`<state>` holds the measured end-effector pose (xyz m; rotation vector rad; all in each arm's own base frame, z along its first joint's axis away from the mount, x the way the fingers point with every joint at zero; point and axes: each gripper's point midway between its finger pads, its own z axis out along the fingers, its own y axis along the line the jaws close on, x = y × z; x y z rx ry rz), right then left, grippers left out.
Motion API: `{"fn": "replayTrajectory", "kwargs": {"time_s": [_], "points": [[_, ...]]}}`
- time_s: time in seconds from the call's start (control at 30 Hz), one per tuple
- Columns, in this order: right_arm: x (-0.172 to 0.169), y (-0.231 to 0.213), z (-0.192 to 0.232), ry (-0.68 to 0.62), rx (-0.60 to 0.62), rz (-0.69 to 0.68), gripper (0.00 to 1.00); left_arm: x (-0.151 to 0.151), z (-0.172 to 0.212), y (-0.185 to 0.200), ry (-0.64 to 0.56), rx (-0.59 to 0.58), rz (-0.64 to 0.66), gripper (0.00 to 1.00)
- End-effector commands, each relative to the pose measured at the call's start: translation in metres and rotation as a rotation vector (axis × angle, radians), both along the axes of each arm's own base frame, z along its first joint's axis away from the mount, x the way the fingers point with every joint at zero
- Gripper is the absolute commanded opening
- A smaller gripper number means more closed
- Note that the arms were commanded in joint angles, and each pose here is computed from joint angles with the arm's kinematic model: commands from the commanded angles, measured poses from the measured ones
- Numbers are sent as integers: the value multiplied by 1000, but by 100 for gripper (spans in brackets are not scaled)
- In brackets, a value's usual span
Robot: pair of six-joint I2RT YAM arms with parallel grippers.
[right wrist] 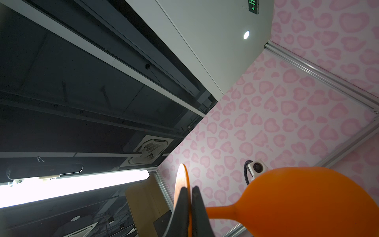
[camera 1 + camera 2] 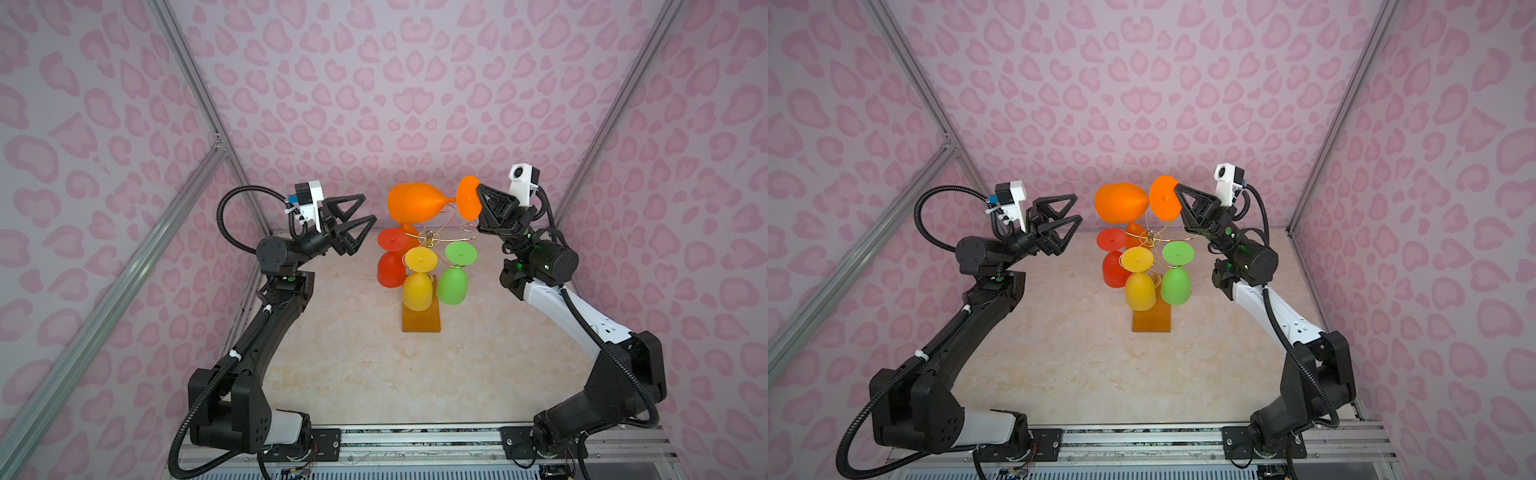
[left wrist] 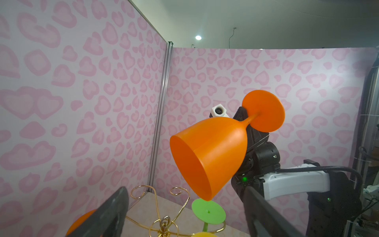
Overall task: Take the wine glass off the wine glass rack
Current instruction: 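Raise the orange glass toward the left gripper while the left gripper approaches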
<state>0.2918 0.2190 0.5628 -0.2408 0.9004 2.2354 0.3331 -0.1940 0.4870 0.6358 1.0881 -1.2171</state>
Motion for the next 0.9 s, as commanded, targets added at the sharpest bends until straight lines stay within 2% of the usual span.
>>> {"fn": "replayTrajectory", "kwargs": {"time_s": [0.0,0.57,0.73,0.87], "points": [[-7,-1,5,-43,18,-1,0,-13,4,-8,-48,18,-57,80],[-3,6,-3,-20,10,14,0,-20,1,-45,-45,45,-201,78],[2,8,-7,-8,7,16,0,-27,2,-46,-50,42,-213,72],[6,9,-10,2,4,13,0,-32,5,-46,-59,37,-220,61]]}}
